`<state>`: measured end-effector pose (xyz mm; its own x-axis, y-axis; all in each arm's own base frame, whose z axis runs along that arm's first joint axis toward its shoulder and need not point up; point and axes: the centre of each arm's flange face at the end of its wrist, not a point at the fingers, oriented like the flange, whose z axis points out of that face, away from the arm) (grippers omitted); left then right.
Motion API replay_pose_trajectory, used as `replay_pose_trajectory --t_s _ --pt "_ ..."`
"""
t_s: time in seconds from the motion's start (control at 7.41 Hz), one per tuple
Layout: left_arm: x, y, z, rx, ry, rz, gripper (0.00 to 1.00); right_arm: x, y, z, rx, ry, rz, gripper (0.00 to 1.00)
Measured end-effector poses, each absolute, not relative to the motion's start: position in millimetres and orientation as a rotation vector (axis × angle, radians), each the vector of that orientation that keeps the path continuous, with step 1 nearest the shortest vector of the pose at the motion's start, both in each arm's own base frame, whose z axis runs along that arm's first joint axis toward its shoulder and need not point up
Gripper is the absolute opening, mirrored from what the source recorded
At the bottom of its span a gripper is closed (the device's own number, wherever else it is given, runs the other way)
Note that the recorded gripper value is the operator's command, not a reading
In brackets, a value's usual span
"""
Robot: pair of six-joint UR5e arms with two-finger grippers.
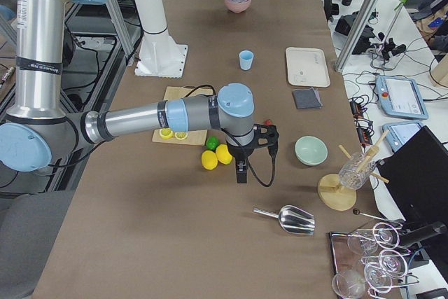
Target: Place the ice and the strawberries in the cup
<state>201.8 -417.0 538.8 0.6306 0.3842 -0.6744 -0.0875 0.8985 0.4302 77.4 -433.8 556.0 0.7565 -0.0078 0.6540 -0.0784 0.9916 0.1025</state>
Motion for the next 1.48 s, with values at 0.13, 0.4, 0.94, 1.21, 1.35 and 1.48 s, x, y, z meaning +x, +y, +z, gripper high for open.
replay_pose_trajectory --t_s 0.13,0.4,0.94,1.21,1.35,1.48 --pt "201.2 -414.6 541.9 0.367 0.849 0.267 0.98 77.4 -433.8 556.3 0.126 -0.712 0.039 1.00" --pt "198.8 -407.1 550.0 0.337 0.848 0.241 0.98 77.4 -433.6 556.7 0.125 -0.712 0.039 1.00" --pt "216.2 -392.1 551.0 0.286 0.888 0.184 0.97 77.4 -433.8 556.8 0.125 -0.712 0.039 1.00" --pt "218.3 -390.7 551.8 0.283 0.893 0.181 0.97 77.4 -433.8 557.2 0.124 -0.712 0.039 1.00" --pt "218.9 -390.3 552.9 0.284 0.895 0.182 0.97 77.4 -433.8 557.2 0.124 -0.712 0.039 1.00" --pt "220.0 -389.8 555.2 0.291 0.902 0.188 0.96 77.4 -433.8 557.1 0.124 -0.712 0.039 1.00"
